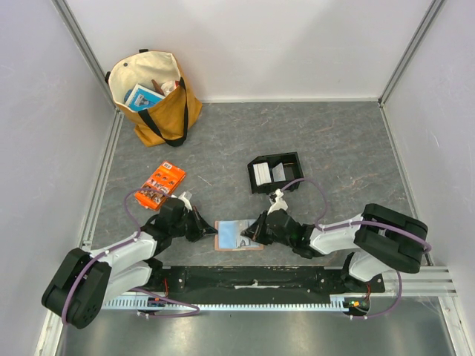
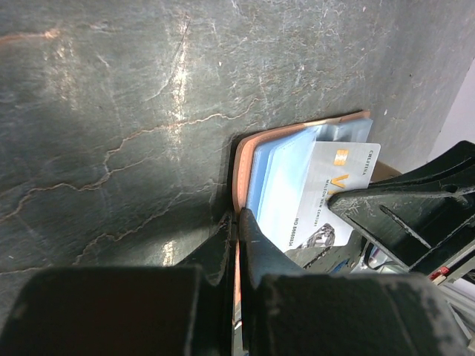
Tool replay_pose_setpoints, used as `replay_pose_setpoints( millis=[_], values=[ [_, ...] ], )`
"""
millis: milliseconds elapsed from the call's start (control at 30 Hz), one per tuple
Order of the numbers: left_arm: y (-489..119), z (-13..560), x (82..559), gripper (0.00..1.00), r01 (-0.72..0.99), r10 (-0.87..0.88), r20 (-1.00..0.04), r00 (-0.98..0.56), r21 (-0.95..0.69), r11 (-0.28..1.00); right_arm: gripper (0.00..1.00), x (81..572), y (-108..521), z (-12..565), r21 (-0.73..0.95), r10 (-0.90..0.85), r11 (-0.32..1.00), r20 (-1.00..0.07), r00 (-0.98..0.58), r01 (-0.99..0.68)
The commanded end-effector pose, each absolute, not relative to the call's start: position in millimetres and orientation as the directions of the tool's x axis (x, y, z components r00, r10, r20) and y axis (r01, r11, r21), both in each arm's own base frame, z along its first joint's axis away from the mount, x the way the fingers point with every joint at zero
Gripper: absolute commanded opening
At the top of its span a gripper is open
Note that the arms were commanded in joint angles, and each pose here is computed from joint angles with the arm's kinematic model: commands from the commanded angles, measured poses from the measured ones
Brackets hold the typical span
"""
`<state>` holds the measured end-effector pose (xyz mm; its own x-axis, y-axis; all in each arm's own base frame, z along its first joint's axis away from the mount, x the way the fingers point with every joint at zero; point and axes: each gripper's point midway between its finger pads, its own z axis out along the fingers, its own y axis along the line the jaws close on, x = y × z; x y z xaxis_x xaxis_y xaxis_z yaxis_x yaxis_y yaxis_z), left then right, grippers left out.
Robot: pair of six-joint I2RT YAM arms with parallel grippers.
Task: Put the credit cards into the card holder
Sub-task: Insert the credit card into the card holder.
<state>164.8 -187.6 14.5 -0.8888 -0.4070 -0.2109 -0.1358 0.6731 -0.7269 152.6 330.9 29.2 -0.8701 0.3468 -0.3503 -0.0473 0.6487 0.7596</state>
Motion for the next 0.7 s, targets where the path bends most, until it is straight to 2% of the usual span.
replay_pose_setpoints(
  millis=[0,300,433,667],
  values=[
    [-186,16,173,0.02,-0.097,-0.39,-0.263,-0.883,-0.71,0.698,0.0,137,326,6,0.704,0.277,0.71,-0.312,-0.909,-0.025],
    [-187,18,173,0.02,-0.091,-0.389,-0.265,-0.882,-0.714,0.694,0.0,141,342,2,0.712,0.257,0.701,-0.311,-0.915,-0.045],
    [-187,19,172,0.02,-0.09,-0.392,-0.266,-0.881,-0.717,0.691,0.0,146,336,-1,0.692,0.296,0.722,-0.307,-0.905,0.001],
    [-183,19,166,0.02,-0.102,-0.408,-0.26,-0.875,-0.725,0.681,0.0,166,322,18,0.692,0.365,0.721,-0.404,-0.839,-0.02]
  ],
)
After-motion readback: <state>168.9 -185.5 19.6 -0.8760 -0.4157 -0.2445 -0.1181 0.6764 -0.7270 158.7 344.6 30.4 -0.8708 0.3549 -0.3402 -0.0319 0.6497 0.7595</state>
